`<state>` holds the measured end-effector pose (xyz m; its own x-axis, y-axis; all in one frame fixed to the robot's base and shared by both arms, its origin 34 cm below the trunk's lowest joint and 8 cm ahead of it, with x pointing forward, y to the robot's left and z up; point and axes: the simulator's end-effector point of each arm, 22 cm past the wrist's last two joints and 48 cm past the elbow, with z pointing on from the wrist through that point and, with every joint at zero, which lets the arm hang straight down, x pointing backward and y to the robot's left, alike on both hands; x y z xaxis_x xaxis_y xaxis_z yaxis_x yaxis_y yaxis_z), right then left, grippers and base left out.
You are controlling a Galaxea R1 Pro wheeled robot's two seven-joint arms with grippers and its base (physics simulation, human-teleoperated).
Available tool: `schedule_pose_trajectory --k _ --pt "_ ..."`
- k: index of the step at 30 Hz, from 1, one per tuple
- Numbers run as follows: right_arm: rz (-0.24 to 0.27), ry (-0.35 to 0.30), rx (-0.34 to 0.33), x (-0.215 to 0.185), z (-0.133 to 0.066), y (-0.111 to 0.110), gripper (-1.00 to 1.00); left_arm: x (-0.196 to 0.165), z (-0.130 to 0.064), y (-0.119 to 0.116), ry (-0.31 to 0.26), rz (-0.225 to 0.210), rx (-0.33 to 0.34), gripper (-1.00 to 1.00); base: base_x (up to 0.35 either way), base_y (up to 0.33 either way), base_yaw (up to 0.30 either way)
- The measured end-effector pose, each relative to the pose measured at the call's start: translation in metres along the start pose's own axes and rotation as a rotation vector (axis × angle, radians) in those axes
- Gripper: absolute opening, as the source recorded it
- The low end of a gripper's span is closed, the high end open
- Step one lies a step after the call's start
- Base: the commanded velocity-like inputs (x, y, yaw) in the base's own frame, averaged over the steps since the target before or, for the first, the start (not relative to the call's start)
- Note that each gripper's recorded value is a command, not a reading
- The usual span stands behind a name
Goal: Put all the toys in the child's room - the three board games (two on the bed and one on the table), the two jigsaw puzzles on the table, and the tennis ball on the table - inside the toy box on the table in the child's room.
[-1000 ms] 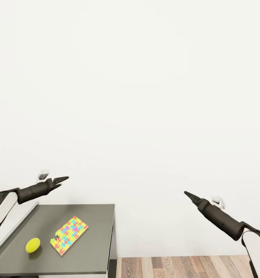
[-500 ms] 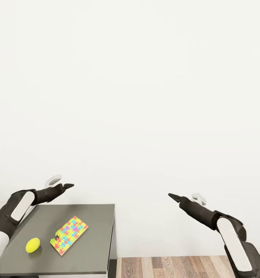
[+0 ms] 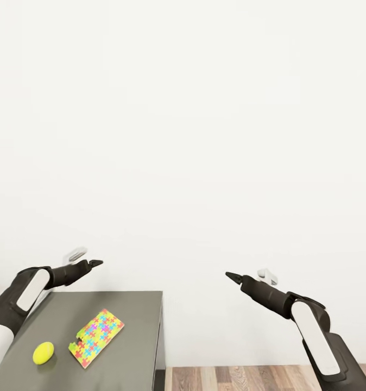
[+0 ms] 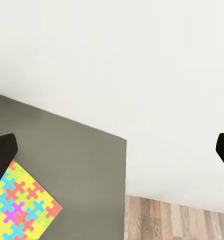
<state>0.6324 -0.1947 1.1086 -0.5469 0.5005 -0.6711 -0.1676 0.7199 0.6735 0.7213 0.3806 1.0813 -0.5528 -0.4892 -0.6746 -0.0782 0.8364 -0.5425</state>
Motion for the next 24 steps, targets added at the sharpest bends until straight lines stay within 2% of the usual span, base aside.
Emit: schedule_pose_trajectory --k 9,14,16,20,24 --pt "0.014 0.022 0.008 0.008 0.005 -0.006 1.0 0.018 0.005 0.016 0.07 0.053 -0.078 1.0 0.02 0.003 0.185" --pt "0.024 0.04 0.015 0.014 0.008 -0.011 1.0 0.039 0.008 0.029 0.147 0.078 -0.143 1.0 -0.114 0.0 0.204" --pt "0.027 0.042 0.016 0.013 0.009 -0.012 1.0 0.049 0.011 0.027 0.175 0.08 -0.153 1.0 -0.062 0.0 0.202" --pt "0.034 0.05 0.022 0.015 0.013 -0.016 1.0 0.074 0.027 0.007 0.214 0.087 -0.148 1.0 -0.021 0.0 0.201" --pt "0.038 0.056 0.026 0.017 0.014 -0.02 1.0 0.081 0.033 0.015 0.214 0.127 -0.219 1.0 -0.005 0.0 0.201"
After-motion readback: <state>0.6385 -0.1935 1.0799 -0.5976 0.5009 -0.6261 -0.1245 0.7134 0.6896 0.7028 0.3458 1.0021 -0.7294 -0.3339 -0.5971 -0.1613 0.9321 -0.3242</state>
